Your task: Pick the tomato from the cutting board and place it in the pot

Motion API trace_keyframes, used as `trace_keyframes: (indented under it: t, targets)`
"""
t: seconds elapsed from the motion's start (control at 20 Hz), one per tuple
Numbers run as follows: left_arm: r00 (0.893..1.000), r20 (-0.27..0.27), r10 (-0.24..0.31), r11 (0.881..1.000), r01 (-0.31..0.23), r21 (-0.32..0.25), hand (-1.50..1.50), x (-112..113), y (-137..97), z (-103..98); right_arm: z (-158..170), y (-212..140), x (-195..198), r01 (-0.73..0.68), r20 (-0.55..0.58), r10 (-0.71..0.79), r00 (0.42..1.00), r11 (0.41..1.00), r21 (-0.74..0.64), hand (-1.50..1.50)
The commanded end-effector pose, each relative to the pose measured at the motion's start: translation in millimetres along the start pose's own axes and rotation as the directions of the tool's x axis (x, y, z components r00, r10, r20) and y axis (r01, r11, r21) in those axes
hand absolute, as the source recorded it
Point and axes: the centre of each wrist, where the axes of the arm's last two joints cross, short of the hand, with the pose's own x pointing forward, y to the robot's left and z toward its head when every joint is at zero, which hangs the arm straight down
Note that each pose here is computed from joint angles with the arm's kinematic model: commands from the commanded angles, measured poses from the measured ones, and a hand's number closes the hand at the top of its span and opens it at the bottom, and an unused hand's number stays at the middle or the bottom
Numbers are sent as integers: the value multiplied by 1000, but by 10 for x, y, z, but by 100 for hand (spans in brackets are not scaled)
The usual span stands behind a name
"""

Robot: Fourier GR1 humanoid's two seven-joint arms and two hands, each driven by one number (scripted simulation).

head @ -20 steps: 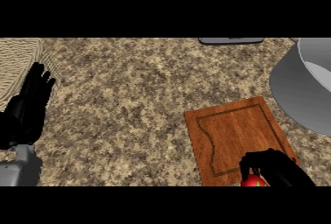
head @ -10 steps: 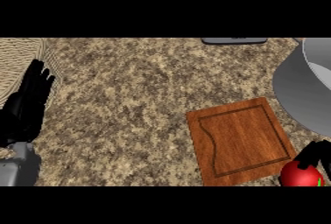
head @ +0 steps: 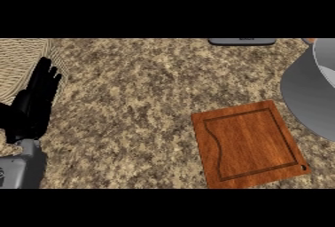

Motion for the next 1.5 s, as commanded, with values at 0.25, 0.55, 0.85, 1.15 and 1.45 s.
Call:
trace_keyframes:
  t: [0.25, 0.55, 0.85, 1.15, 1.45]
  targets:
    - [1000, -14, -2, 1000, 2, -15, 0, 4, -76, 10, -466, -44, -811, 101, -101, -105, 989, 994, -42, 150]
    - [1000, 10, -4, 999, 4, -34, 0, 42, -106, 149, -764, -25, -1149, -47, -84, 40, 996, 995, -82, 150]
    - [1000, 19, 18, 999, -17, -48, 0, 153, -107, -42, -938, -100, -1402, -403, -142, 385, 912, 905, -137, 150]
    - [1000, 25, 13, 999, -13, -34, 0, -18, 35, -68, -1082, 230, -1845, -385, -156, 370, 916, 919, -80, 150]
    - [1000, 9, 12, 998, -11, -63, 0, -25, -183, -80, -1124, 412, -2017, -184, -312, 186, 932, 982, 35, -150]
